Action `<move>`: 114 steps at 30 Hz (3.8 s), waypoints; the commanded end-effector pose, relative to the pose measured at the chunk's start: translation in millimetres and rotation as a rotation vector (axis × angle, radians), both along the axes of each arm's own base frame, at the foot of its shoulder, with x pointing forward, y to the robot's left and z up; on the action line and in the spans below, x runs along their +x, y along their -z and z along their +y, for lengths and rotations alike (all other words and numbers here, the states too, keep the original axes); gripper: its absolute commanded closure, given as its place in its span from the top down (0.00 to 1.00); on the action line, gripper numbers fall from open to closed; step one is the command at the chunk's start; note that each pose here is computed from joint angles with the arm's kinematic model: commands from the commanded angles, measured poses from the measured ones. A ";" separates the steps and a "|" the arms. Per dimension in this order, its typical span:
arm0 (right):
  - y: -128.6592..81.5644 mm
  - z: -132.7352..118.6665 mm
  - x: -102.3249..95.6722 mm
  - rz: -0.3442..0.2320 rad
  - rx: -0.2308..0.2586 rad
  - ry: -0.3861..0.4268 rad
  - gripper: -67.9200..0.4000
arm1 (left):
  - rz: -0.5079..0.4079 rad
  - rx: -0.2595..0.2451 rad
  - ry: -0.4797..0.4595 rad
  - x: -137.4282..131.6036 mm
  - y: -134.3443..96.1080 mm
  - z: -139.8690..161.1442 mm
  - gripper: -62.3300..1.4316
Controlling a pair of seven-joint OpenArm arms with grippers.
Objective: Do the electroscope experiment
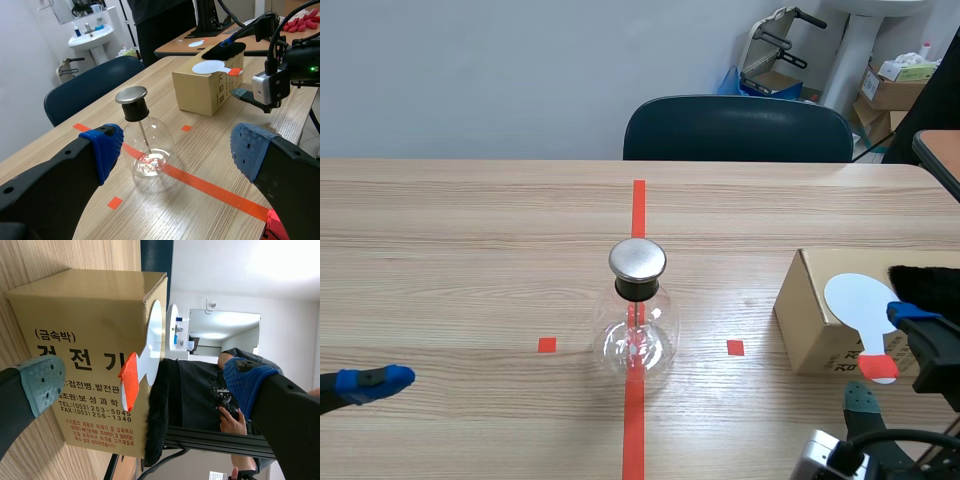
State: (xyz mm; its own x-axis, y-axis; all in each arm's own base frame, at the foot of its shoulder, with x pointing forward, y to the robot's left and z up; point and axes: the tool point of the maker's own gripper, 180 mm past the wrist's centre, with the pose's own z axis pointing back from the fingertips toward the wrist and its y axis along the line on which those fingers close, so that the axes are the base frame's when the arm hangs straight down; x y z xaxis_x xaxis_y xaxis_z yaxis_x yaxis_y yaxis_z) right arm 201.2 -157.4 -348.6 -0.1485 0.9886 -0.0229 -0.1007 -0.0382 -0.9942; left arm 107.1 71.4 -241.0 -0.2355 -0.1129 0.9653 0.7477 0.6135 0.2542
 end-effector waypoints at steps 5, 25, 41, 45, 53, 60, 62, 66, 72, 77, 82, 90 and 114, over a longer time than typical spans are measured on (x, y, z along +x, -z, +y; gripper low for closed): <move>-14.5 -4.6 3.8 -0.071 -0.025 0.002 1.00 | -0.017 -0.021 0.001 0.6 -6.1 -3.1 0.76; -14.5 -4.6 3.8 -0.071 -0.025 0.002 1.00 | -0.011 -0.009 -0.005 1.5 -3.7 -2.6 0.76; -14.5 -4.6 3.8 -0.071 -0.025 0.002 1.00 | -0.011 -0.009 -0.005 1.5 -3.7 -2.6 0.76; -14.5 -4.6 3.8 -0.071 -0.025 0.002 1.00 | -0.011 -0.009 -0.006 1.5 -3.7 -2.6 0.76; -14.5 -4.6 3.8 -0.071 -0.025 0.002 1.00 | -0.012 -0.009 -0.006 1.6 -3.7 -2.6 0.76; -14.5 -4.6 3.8 -0.071 -0.025 0.002 1.00 | -0.012 -0.010 -0.009 2.9 -4.0 -2.2 0.76; -14.5 -4.5 3.8 -0.071 -0.025 0.001 1.00 | -0.008 -0.014 -0.033 8.4 -4.3 1.1 0.76; -14.5 -4.5 3.8 -0.071 -0.025 0.001 1.00 | -0.012 -0.019 -0.102 26.5 -6.8 13.3 0.76; -14.5 -4.6 3.8 -0.071 -0.025 0.002 1.00 | 0.003 -0.012 -0.208 60.8 -7.0 31.1 0.76; -14.6 -4.8 3.8 -0.072 -0.025 0.002 1.00 | 0.049 -0.008 -0.290 95.0 -5.7 45.4 0.76; -14.9 -12.7 -2.0 -0.069 0.026 0.050 1.00 | 0.101 -0.020 -0.377 124.5 -6.7 61.3 0.76; 4.2 -2.1 -42.0 0.098 0.138 0.012 1.00 | 0.193 -0.049 -0.487 152.5 -6.2 85.6 0.76; -140.1 13.3 25.8 0.233 1.014 -0.074 1.00 | 0.227 0.044 -0.721 160.1 10.2 124.4 0.76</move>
State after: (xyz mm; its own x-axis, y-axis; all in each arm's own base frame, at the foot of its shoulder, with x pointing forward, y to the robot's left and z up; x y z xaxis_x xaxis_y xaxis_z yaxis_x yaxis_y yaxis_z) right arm 224.0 -148.3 -214.0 -0.0768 0.5241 0.8482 -0.3197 0.7929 -0.5188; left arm 274.3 203.2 -250.6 0.1163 -0.2217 0.9681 0.1919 0.9614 0.1971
